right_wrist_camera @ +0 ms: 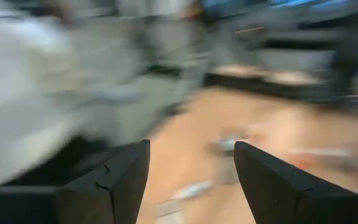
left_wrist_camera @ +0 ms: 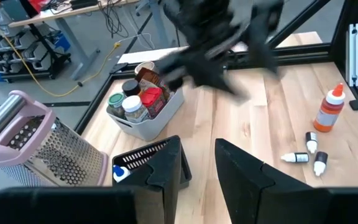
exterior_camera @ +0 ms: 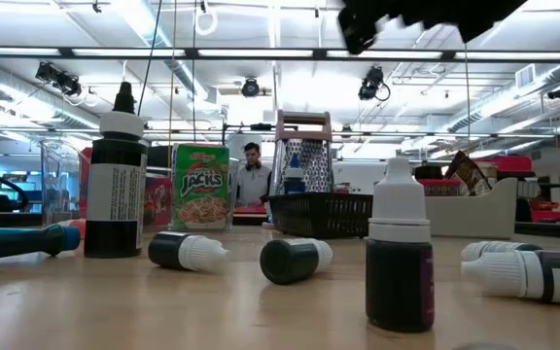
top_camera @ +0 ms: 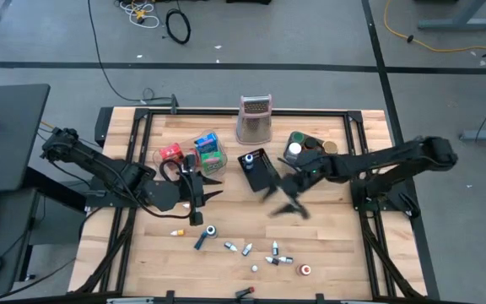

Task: Pick & Place Kitchen Items
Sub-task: Put the large orange food coloring bottle into the black bin

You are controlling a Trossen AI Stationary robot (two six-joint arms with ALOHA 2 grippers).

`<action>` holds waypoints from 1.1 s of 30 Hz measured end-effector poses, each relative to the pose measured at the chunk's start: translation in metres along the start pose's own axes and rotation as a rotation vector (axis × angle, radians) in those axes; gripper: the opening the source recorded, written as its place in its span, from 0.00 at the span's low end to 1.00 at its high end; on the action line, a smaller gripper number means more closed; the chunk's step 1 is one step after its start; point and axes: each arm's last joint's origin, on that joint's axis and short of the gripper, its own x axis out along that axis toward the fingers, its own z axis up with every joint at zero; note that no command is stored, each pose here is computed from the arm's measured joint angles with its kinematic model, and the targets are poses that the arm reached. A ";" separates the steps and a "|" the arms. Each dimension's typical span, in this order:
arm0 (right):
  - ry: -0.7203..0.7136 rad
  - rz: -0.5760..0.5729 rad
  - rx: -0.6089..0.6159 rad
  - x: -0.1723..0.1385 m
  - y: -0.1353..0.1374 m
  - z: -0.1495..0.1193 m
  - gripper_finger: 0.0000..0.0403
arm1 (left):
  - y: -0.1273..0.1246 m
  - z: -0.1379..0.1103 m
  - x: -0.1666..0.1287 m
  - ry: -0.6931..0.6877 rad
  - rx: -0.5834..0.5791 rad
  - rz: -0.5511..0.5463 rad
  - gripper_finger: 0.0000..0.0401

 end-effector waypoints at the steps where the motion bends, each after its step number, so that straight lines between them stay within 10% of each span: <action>1: 0.025 0.110 0.007 -0.004 0.006 -0.001 0.60 | 0.000 0.000 0.000 0.000 0.000 0.000 0.27; 8: 0.024 0.504 -0.119 -0.021 0.044 -0.033 0.60 | 0.000 0.000 0.000 -0.001 -0.011 0.000 0.27; 33: -0.044 0.529 -0.267 0.007 0.124 -0.114 0.60 | 0.001 0.001 0.000 -0.014 -0.089 0.033 0.27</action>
